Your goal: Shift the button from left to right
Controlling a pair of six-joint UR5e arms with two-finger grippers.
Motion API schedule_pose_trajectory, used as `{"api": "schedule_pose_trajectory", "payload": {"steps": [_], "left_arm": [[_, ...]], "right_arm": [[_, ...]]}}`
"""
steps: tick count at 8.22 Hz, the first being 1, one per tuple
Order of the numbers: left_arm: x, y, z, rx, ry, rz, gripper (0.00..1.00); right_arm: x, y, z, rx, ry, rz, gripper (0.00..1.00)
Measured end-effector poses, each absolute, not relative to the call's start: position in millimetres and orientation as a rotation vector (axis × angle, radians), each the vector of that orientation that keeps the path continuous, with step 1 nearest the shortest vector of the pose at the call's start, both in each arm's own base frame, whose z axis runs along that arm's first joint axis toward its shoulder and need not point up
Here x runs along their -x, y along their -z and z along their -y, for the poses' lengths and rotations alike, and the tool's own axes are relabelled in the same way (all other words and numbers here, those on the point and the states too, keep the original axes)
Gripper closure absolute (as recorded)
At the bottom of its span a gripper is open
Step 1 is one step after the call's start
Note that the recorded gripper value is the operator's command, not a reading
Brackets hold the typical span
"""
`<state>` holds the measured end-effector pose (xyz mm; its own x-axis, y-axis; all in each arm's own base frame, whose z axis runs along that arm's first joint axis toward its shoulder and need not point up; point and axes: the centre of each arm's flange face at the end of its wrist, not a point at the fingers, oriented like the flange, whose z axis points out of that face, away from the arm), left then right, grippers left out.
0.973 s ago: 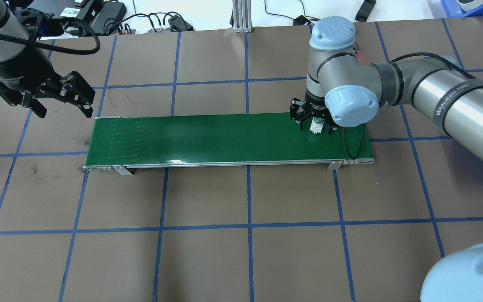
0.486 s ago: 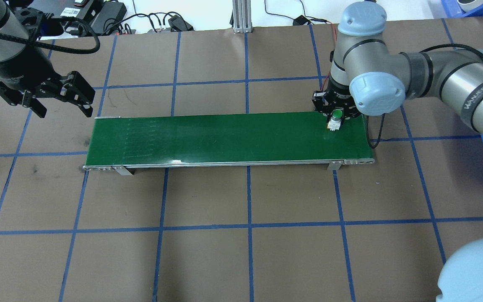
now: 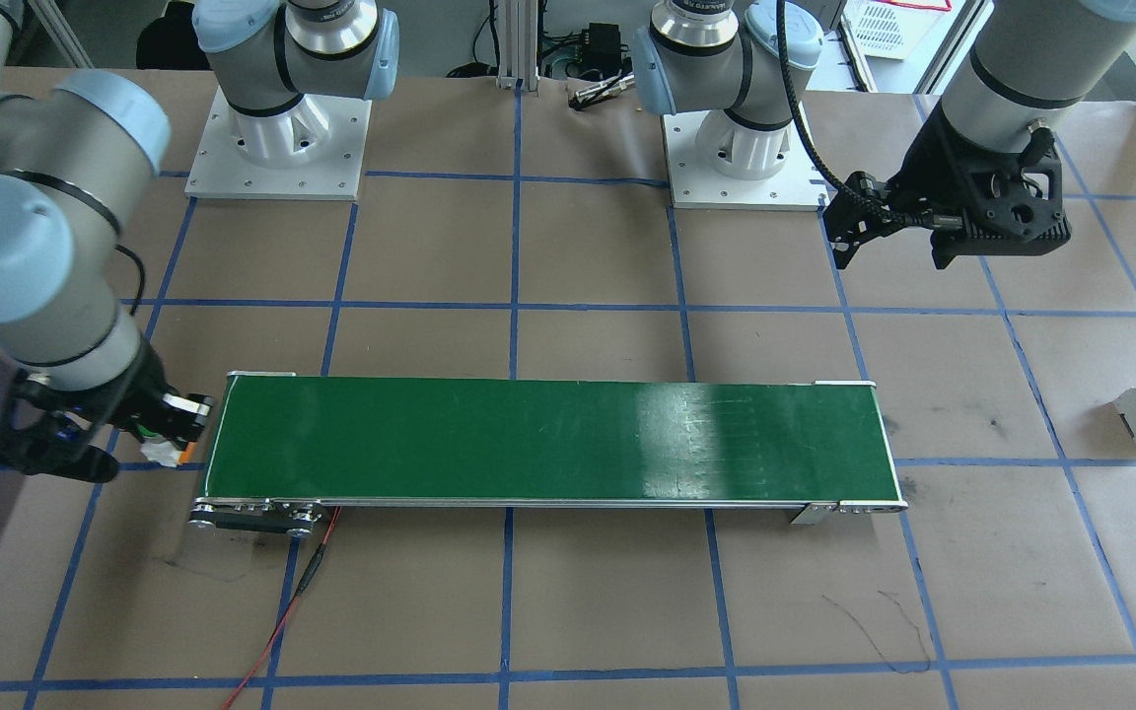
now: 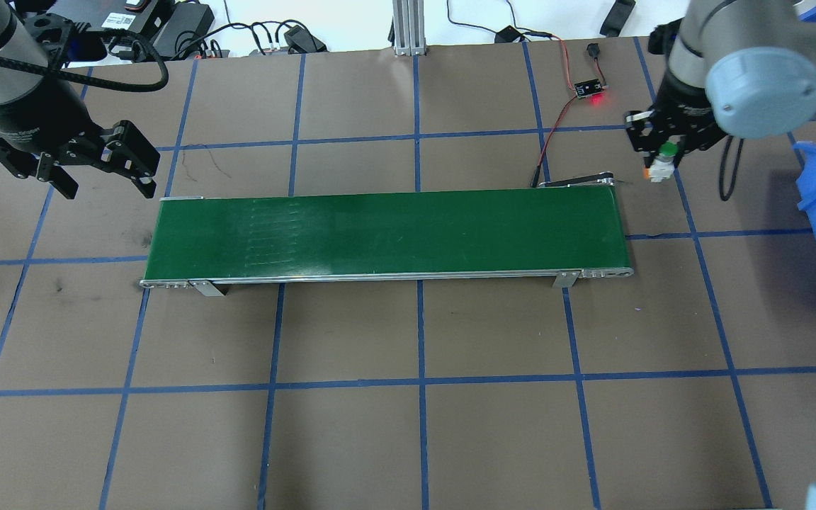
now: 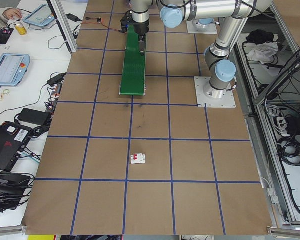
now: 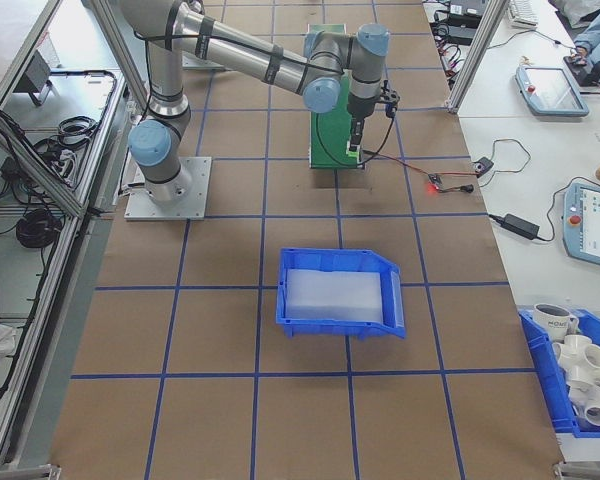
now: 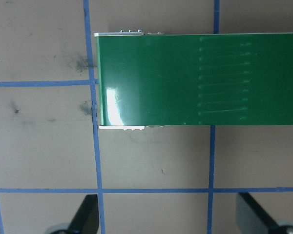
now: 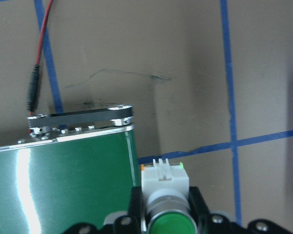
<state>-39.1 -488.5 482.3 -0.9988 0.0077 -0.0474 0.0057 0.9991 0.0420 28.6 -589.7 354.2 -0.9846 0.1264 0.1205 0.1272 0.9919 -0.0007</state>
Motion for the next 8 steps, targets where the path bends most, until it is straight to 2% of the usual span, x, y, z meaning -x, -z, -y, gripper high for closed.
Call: {"api": "schedule_pose_trajectory", "payload": {"steps": [4,6,8], "left_arm": [[39.0,-481.8,488.4,-0.012,-0.066,-3.092,0.00],[39.0,-481.6,488.4,-0.012,-0.067,-3.092,0.00],[38.9,-482.0,488.6,-0.012,-0.063,-3.092,0.00]], "right_arm": [[153.1,-395.4,556.2,-0.093,0.018,3.015,1.00],[231.4,-397.5,528.2,-0.189,0.036,3.016,1.00],[301.3,-385.7,504.1,-0.288,0.010,3.029,1.00]]}}
